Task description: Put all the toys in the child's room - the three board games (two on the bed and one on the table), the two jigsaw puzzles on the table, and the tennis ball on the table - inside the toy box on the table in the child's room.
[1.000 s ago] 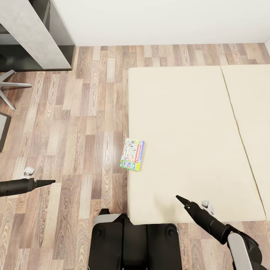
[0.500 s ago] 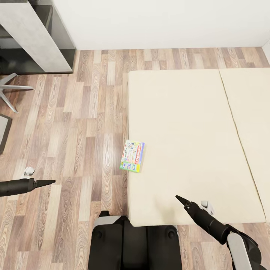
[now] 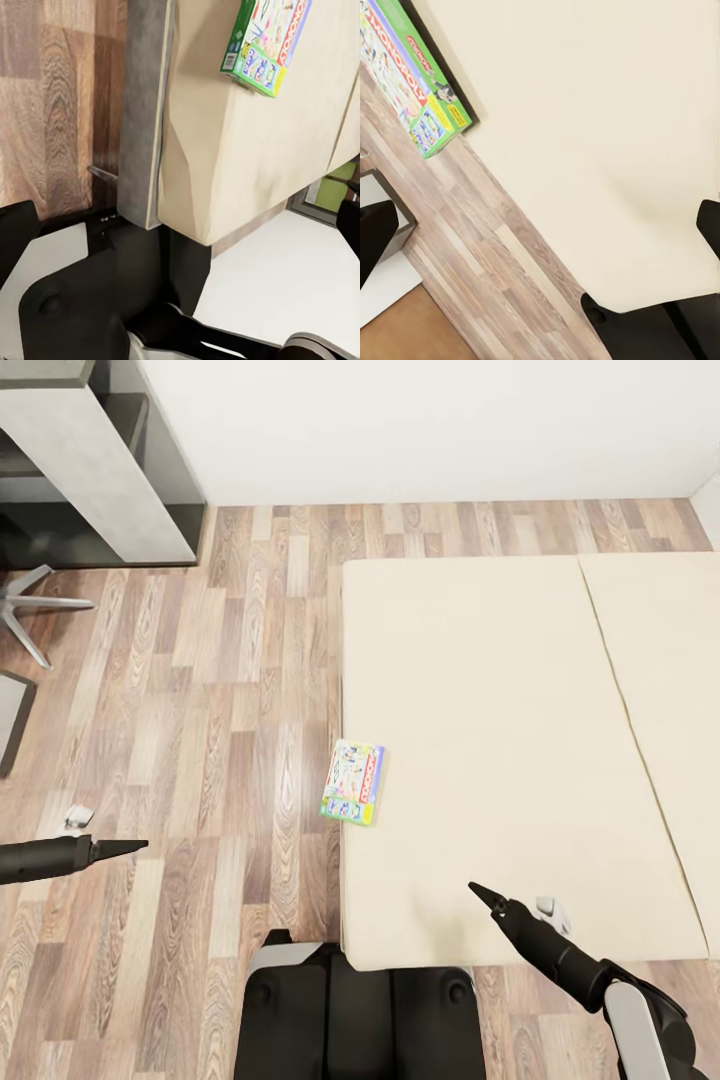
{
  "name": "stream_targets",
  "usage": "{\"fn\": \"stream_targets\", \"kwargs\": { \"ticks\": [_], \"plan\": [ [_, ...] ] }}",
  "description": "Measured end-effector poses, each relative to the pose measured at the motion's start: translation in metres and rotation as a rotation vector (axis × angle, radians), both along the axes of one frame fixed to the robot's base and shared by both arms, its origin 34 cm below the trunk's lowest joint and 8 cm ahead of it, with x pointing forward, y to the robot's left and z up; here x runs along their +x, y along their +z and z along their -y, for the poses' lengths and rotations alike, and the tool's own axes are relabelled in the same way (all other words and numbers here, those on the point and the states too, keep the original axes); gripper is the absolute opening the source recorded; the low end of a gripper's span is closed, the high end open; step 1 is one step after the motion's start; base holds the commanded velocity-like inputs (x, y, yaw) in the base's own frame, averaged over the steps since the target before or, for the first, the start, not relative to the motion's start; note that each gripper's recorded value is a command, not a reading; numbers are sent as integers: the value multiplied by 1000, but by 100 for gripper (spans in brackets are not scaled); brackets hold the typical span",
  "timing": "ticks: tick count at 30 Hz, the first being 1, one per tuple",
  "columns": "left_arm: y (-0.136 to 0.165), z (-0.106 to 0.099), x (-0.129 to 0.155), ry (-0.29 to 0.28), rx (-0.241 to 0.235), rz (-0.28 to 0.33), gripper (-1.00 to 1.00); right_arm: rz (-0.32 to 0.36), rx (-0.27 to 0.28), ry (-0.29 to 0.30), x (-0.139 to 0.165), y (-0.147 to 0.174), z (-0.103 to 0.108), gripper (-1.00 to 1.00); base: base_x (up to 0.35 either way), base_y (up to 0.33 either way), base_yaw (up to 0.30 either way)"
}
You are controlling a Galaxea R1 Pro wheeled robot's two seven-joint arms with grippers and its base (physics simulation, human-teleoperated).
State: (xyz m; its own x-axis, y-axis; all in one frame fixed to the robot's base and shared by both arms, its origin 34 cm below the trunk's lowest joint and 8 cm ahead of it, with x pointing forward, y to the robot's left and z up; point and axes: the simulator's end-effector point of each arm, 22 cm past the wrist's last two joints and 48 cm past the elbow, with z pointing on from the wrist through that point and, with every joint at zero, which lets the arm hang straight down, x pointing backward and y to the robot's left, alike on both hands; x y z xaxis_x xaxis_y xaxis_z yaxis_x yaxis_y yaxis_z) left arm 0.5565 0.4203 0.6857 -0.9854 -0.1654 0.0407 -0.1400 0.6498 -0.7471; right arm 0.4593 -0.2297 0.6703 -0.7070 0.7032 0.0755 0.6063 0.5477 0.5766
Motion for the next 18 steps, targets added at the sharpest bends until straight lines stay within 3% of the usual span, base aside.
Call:
{"fn": "stream_targets", "kwargs": {
  "ticks": [7,18],
  "plan": [
    [0,13,2,-3,-21,6,100,4,-4,2,1,2,4,100,0,0,0],
    [8,16,7,-5,-24,24,100,-1,5,-5,-1,3,-1,100,0,0,0]
  ]
}}
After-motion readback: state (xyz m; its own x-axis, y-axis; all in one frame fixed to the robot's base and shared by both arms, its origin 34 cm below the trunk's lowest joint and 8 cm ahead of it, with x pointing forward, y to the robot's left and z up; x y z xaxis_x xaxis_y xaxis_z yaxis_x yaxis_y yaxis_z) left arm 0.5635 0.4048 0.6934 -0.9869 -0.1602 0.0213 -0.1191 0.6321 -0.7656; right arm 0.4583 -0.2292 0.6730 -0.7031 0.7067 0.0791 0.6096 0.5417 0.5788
